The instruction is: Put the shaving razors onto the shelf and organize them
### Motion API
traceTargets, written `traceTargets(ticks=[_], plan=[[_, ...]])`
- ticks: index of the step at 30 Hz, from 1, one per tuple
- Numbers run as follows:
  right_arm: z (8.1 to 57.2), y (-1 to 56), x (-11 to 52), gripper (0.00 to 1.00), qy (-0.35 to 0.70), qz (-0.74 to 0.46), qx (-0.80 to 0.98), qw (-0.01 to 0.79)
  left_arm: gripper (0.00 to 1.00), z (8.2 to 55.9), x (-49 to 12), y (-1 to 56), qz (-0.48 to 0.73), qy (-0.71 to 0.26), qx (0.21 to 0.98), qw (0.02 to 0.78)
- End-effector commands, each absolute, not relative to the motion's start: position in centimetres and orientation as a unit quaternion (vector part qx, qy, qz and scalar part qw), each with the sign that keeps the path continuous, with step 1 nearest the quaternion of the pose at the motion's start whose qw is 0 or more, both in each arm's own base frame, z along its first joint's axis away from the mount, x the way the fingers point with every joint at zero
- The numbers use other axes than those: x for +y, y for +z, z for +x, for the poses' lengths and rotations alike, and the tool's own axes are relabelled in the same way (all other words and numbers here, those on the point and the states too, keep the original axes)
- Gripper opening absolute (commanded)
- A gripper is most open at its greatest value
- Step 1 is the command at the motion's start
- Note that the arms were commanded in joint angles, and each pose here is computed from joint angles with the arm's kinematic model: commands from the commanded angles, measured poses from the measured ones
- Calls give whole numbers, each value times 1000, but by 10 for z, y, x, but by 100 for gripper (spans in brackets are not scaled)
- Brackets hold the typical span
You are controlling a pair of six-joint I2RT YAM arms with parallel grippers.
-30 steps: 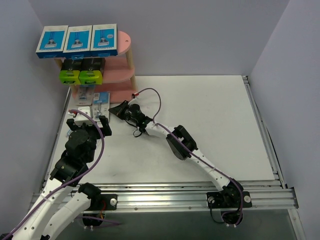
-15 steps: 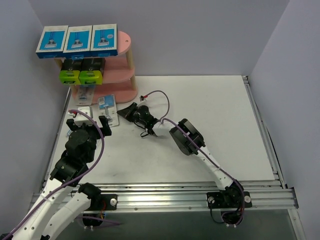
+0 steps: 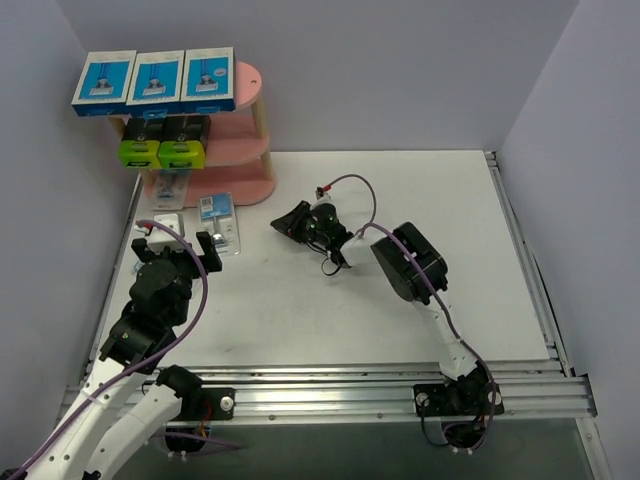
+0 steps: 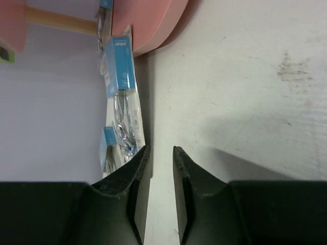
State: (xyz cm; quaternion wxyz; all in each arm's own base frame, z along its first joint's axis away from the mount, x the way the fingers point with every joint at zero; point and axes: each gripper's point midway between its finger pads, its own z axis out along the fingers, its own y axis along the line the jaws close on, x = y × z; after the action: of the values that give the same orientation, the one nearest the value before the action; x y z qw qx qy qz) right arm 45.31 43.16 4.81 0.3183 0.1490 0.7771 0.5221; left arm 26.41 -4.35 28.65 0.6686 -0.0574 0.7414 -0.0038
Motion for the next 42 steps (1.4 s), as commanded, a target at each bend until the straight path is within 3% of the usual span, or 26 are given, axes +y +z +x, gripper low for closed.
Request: traceTargets(ticks=[1,3,19,21,23,42], plan=[[442,89,451,22,542,68,770,331,94,265,-41,296,-65,-8,730,681],[445,87,461,30,543,53,773,324,94,265,-39,295,-66,-5,731,680],[469,45,521,51,536,44,791,293,94,267,-45,291,-59,-15,733,677],[473,50,529,60,538,44,788,296,94,267,-46,292,-58,-19,733,678],[473,50,539,62,544,39,784,297,94,267,-46,292,-58,-20,732,678],[461,28,580,60,547,21,786,287,94,262,-50,296,-57,-37,724,687]])
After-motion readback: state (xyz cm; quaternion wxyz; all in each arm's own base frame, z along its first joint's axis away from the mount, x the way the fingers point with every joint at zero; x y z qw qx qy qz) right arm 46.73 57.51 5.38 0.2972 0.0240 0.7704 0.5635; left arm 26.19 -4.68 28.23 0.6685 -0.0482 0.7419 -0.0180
